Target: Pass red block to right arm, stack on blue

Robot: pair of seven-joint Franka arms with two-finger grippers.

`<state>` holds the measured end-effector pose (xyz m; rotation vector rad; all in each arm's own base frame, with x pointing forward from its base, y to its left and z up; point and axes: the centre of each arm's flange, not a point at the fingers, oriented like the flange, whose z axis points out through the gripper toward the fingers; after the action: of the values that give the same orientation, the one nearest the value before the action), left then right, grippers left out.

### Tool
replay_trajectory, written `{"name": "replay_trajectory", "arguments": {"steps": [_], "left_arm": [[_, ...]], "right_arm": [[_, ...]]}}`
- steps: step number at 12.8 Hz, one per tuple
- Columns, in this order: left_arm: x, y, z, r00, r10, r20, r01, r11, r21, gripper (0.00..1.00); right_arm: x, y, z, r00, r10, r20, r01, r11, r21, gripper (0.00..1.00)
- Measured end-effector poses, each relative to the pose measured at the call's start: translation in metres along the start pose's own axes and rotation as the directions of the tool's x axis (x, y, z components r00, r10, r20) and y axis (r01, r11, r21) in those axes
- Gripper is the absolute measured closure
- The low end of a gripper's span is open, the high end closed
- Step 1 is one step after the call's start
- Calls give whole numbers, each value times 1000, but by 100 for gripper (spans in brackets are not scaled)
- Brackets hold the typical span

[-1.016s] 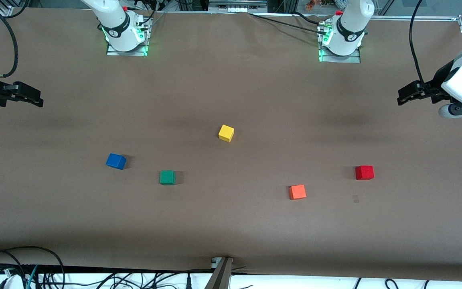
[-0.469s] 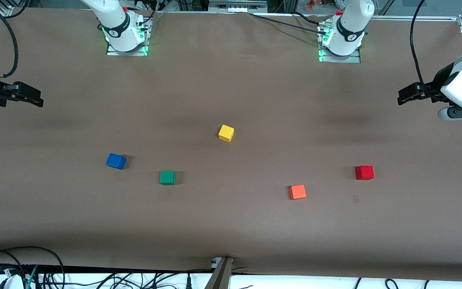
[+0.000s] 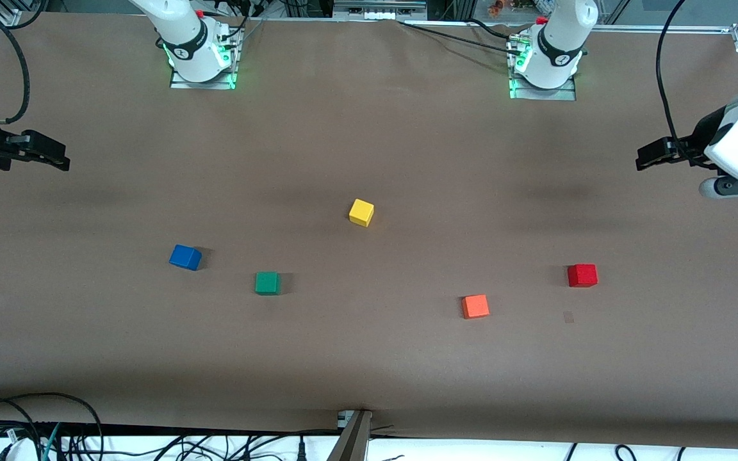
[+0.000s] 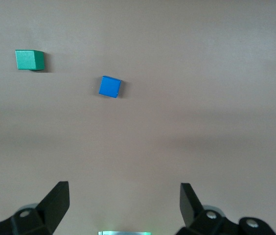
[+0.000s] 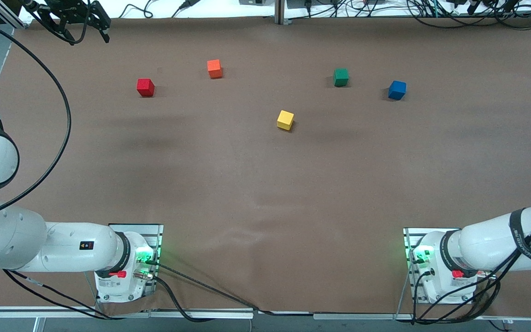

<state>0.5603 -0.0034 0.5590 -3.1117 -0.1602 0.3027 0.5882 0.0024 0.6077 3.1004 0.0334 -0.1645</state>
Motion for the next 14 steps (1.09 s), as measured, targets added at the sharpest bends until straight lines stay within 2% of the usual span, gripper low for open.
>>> {"name": "replay_trajectory", "arguments": {"steps": [8, 14], "left_arm": [[22, -2, 26, 1000, -2, 21, 2, 1000, 32, 0], [96, -2, 117, 1000, -7, 2, 7, 1000, 28, 0]], "right_arm": [[0, -1, 0, 1000, -1, 0, 1, 1000, 1, 0], [0, -1, 0, 1000, -2, -1, 2, 1000, 1, 0]]}}
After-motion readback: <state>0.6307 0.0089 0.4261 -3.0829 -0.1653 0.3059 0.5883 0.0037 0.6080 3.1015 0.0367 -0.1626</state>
